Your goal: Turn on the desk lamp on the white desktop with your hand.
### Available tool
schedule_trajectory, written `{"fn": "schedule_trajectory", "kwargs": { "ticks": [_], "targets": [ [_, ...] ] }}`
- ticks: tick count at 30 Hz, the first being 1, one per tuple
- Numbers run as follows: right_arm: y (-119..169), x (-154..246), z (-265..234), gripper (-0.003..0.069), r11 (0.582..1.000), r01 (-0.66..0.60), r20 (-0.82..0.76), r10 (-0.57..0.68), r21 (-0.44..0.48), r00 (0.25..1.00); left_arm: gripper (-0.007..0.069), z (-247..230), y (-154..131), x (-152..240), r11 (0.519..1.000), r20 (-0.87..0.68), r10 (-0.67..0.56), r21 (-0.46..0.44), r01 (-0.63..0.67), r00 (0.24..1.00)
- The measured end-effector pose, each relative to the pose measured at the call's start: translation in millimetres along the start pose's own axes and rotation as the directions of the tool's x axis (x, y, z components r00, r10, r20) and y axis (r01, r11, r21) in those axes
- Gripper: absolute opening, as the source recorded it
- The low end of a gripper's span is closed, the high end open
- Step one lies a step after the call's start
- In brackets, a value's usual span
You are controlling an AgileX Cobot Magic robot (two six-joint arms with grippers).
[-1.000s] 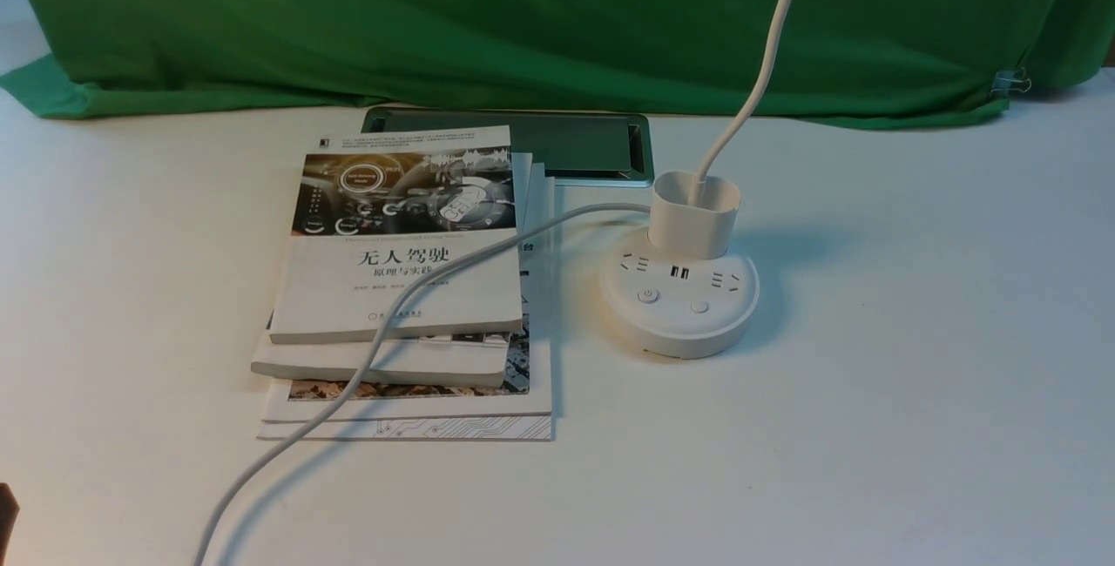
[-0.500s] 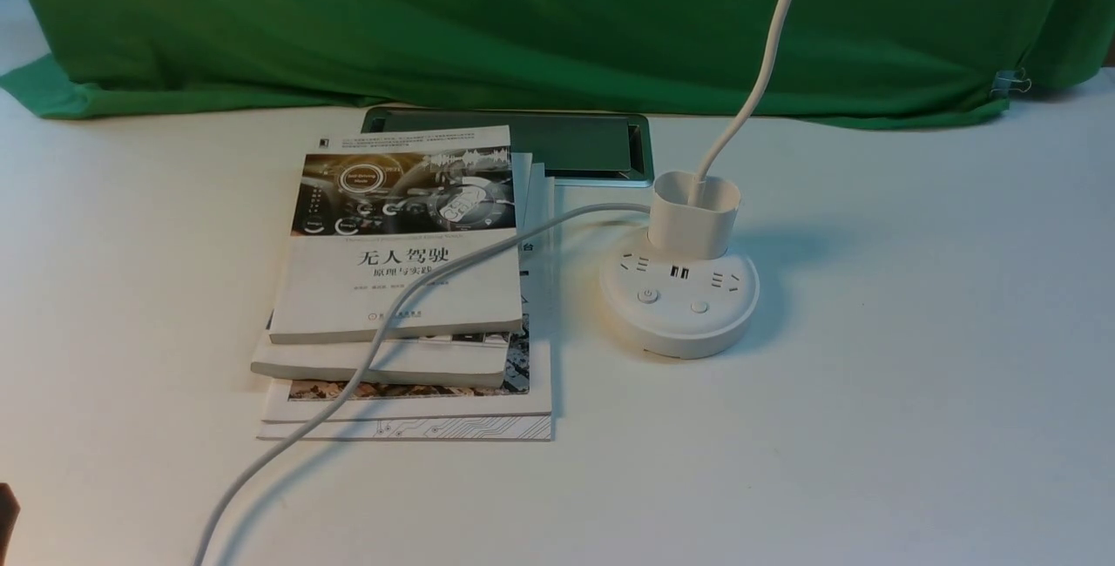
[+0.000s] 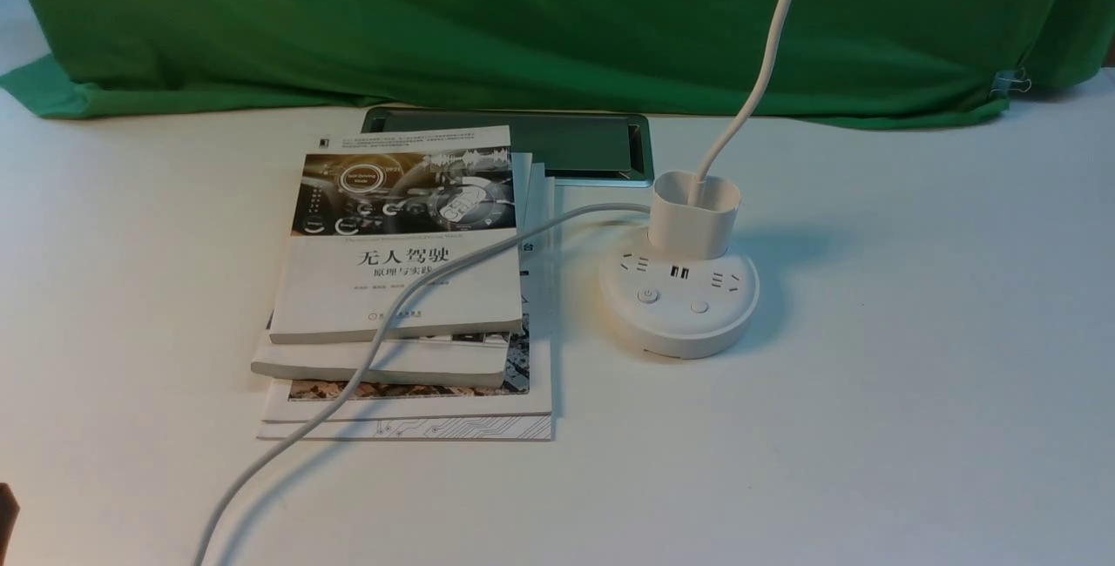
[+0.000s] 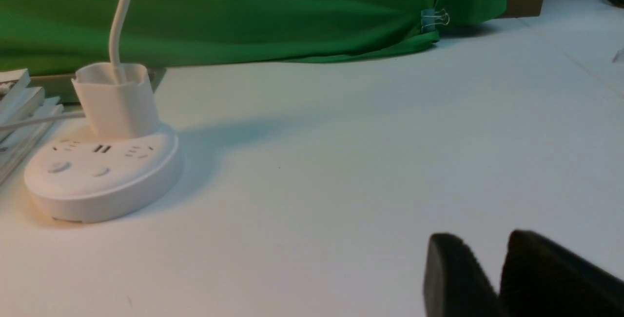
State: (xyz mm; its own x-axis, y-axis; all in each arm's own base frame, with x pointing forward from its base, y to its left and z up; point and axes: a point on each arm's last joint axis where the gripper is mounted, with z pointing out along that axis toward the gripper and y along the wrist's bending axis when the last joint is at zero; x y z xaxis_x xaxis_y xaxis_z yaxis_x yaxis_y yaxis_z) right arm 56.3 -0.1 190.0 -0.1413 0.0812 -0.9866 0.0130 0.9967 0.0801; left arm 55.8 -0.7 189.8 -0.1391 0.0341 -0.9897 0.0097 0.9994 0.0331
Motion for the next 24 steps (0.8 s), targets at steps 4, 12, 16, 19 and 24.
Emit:
{"fn": "schedule_trajectory", "kwargs": {
  "ticks": [4, 12, 16, 19, 24],
  "targets": [
    [0.0, 0.0, 0.0, 0.0233, 1.0, 0.0, 0.0, 0.0, 0.0, 1.0, 0.0021, 0.0, 0.0, 0.0, 1.0, 0.0, 0.0, 0.0, 0.0, 1.0],
    [0.0, 0.0, 0.0, 0.0237, 1.0, 0.0, 0.0, 0.0, 0.0, 1.0, 0.0021, 0.0, 0.0, 0.0, 1.0, 0.0, 0.0, 0.0, 0.0, 1.0],
    [0.0, 0.0, 0.0, 0.0237, 1.0, -0.001, 0.0, 0.001, 0.0, 1.0, 0.0021, 0.0, 0.0, 0.0, 1.0, 0.0, 0.0, 0.0, 0.0, 1.0],
    [0.1, 0.0, 0.0, 0.0237, 1.0, -0.006, 0.0, 0.006, -0.001, 1.0, 0.0021, 0.0, 0.0, 0.0, 1.0, 0.0, 0.0, 0.0, 0.0, 1.0],
    [0.1, 0.0, 0.0, 0.0238, 1.0, -0.006, 0.0, 0.006, -0.001, 1.0, 0.0021, 0.0, 0.0, 0.0, 1.0, 0.0, 0.0, 0.0, 0.0, 1.0]
  ]
}}
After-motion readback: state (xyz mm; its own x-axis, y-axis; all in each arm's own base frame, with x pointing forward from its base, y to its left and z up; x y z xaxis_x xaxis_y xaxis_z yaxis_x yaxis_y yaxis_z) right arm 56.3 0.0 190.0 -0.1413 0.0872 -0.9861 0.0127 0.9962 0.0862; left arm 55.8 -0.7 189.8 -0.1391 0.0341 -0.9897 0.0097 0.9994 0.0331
